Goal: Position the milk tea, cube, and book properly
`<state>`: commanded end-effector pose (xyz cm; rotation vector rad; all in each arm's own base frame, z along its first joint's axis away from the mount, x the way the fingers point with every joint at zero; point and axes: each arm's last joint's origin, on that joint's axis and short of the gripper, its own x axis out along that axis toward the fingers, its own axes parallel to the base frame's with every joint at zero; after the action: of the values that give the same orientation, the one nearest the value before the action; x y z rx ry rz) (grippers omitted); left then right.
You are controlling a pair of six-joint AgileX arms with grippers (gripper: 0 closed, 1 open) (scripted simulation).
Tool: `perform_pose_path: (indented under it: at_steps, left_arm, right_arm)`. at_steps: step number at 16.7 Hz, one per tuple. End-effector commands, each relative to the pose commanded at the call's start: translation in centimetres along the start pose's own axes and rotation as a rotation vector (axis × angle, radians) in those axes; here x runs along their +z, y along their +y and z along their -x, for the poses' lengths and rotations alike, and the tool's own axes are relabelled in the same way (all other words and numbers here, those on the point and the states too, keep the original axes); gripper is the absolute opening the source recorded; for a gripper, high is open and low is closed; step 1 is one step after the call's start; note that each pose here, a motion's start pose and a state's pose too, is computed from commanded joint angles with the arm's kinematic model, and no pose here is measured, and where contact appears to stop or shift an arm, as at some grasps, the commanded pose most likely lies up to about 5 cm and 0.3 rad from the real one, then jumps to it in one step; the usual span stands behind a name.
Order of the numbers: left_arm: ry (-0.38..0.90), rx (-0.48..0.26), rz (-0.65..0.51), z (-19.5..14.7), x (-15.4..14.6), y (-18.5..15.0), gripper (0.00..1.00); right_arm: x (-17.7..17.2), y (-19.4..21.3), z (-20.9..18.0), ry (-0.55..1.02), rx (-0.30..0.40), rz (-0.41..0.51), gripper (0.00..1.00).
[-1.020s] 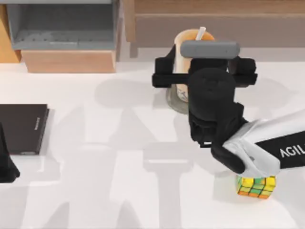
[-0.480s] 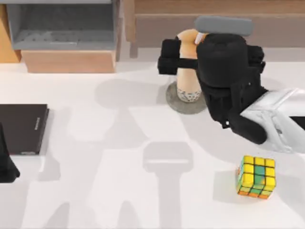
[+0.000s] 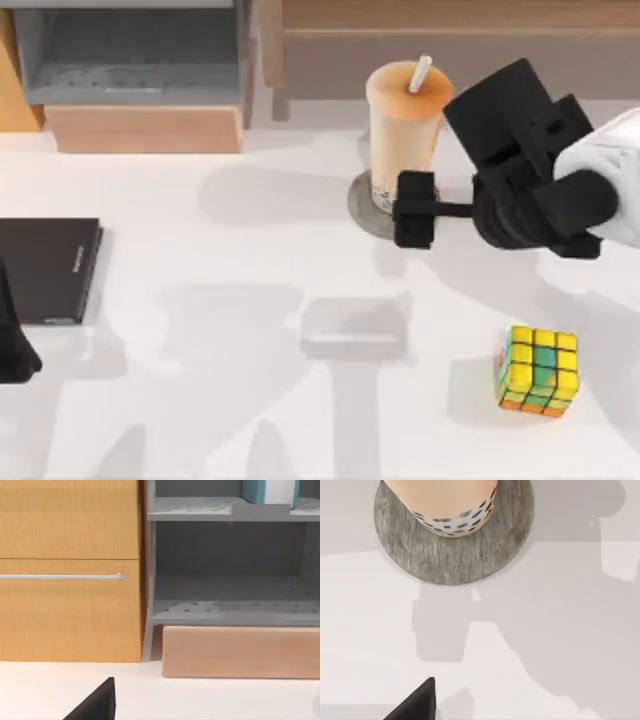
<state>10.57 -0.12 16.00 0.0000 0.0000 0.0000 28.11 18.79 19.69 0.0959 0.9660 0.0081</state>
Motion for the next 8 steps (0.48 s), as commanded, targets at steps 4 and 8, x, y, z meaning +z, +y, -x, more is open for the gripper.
perform_pose_path:
  at_steps: [4, 8]
  left_arm:
    - [0.0, 0.0, 0.0, 0.0, 0.0, 0.0, 1.0]
    - [0.0, 0.0, 0.0, 0.0, 0.0, 0.0, 1.0]
  right_arm:
    - [-0.9, -2.7, 1.0, 0.345, -0.085, -0.052, 1.0]
    - [-1.0, -4.1, 1.9, 0.549, -0.124, -0.108, 1.0]
